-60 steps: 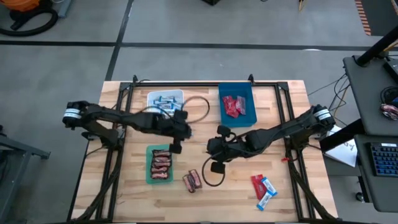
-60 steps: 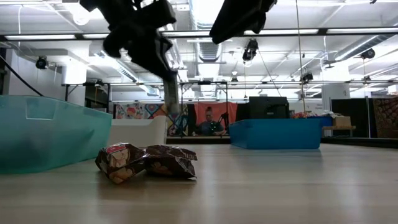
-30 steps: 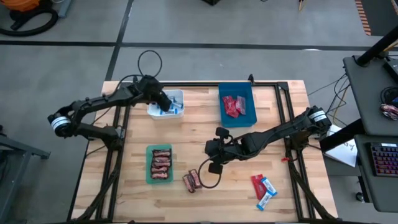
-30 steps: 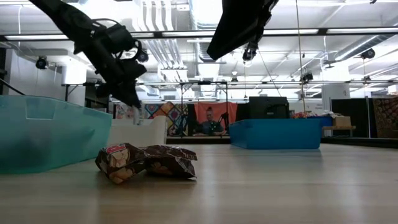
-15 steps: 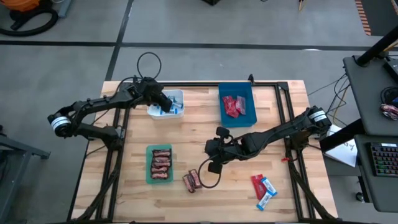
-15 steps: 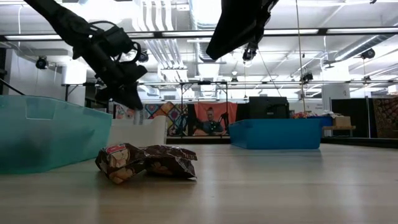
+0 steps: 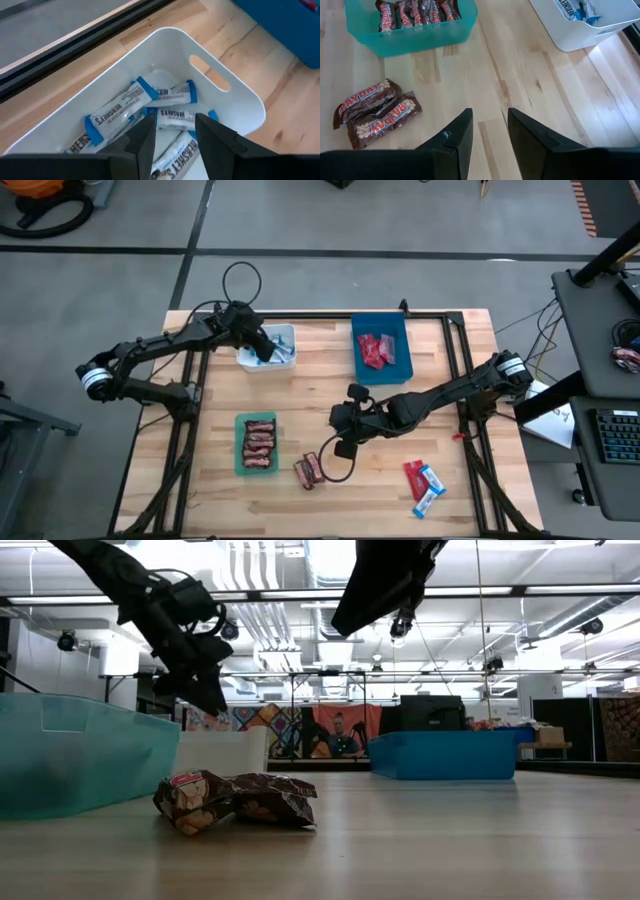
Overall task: Sort candy
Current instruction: Put the brown chocolate bar into the green bin
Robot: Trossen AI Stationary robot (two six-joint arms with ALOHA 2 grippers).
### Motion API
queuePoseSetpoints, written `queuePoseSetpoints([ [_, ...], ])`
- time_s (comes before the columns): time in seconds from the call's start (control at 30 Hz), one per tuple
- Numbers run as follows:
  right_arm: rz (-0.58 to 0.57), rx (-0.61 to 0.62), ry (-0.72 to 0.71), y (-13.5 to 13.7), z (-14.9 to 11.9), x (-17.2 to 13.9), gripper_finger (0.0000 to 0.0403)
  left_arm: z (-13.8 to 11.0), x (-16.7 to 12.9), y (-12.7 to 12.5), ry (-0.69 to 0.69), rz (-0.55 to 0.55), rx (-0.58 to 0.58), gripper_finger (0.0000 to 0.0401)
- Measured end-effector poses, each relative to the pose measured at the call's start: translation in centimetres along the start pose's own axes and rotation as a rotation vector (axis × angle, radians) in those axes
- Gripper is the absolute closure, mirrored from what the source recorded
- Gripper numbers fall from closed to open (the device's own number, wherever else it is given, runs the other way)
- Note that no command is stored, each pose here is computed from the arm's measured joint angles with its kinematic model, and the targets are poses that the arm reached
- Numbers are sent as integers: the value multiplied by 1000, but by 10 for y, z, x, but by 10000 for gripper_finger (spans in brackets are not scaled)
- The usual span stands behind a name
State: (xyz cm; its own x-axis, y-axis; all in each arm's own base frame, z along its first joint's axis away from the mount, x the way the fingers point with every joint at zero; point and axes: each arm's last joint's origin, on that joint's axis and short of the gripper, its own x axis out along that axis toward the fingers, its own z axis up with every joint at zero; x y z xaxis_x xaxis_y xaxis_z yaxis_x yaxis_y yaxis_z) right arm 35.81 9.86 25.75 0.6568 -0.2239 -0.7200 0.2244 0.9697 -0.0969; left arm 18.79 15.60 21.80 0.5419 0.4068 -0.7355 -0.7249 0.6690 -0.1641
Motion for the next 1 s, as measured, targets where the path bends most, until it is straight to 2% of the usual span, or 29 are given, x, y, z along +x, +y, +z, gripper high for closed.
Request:
queuePoseSetpoints([
  [0.13, -1, 28, 4, 0, 0, 0, 290, 7, -7, -5, 11, -5, 36, 278],
  [0.33, -14, 83, 53, 1, -7, -2, 293, 7, -24, -27, -56, -82, 133, 278],
  [0.53, -63, 216, 163, -3, -18, -3, 298, 1, -53, -62, -162, -225, 271, 278],
  [0.77, -38, 374, 363, -5, -32, -7, 313, -12, -88, -97, -289, -411, 450, 278],
  [0.9, 8, 368, 419, -2, -36, -9, 320, -24, -97, -114, -297, -499, 542, 278],
  [1.0, 61, 277, 434, 6, -38, -13, 324, -35, -98, -127, -272, -554, 597, 278],
])
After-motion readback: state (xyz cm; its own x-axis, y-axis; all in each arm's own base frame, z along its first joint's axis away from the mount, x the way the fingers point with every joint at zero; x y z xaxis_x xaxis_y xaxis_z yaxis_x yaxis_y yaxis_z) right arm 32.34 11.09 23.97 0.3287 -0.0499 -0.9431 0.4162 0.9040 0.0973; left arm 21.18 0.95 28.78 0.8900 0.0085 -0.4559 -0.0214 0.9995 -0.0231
